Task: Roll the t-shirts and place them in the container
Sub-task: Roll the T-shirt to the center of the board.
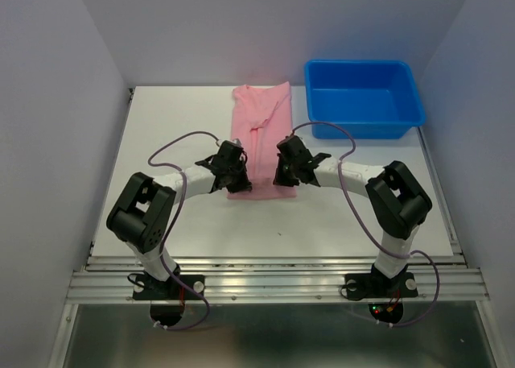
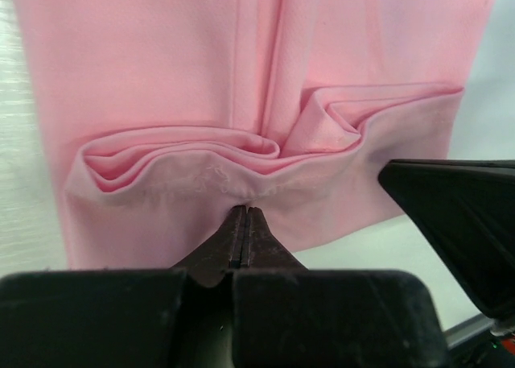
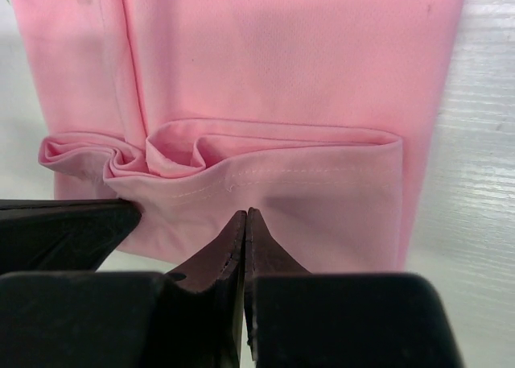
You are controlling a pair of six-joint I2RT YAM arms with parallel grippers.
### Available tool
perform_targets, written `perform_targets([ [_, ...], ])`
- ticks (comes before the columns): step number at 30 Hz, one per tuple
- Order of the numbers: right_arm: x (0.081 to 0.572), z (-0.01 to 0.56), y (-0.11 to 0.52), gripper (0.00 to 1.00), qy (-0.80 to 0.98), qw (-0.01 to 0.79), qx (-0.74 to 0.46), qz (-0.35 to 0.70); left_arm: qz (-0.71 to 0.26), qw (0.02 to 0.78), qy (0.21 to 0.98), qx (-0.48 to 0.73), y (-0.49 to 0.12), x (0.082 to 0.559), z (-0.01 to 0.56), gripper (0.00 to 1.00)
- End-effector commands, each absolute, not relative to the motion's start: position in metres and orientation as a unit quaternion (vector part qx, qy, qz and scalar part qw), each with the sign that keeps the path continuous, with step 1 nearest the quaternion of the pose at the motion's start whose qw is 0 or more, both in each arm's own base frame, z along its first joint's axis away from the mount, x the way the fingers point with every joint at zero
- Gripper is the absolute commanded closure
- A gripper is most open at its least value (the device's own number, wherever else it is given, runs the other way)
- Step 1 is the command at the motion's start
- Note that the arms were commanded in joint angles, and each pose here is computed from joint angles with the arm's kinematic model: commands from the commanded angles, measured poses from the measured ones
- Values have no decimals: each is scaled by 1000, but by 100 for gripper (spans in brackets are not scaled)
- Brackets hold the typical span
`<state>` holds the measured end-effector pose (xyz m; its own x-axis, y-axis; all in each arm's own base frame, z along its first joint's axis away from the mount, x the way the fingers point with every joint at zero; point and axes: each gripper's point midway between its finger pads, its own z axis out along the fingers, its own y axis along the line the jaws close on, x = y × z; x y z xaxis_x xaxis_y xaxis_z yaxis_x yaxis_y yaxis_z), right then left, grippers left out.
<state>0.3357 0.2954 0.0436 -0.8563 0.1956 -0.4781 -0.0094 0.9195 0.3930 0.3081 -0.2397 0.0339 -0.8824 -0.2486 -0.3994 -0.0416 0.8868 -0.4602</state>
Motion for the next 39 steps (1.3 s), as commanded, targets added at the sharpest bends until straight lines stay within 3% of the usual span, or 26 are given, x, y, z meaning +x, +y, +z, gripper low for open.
perform_targets([
  [1,341,49,287,96,943,281,51,173,-185,245,949,-73,-228,316,35,100],
  [11,313,5,267,98,961,236,52,138,-179,208,958,-82,-221,292,1,100],
  [26,240,21,258,98,961,220,52,160,-224,200,948,-108,-206,215,26,100],
  [34,260,87,302,98,934,286,31,212,-209,252,937,-120,-194,226,62,100],
  [39,269,81,320,98,935,283,19,212,-181,254,941,-133,-185,229,54,100],
])
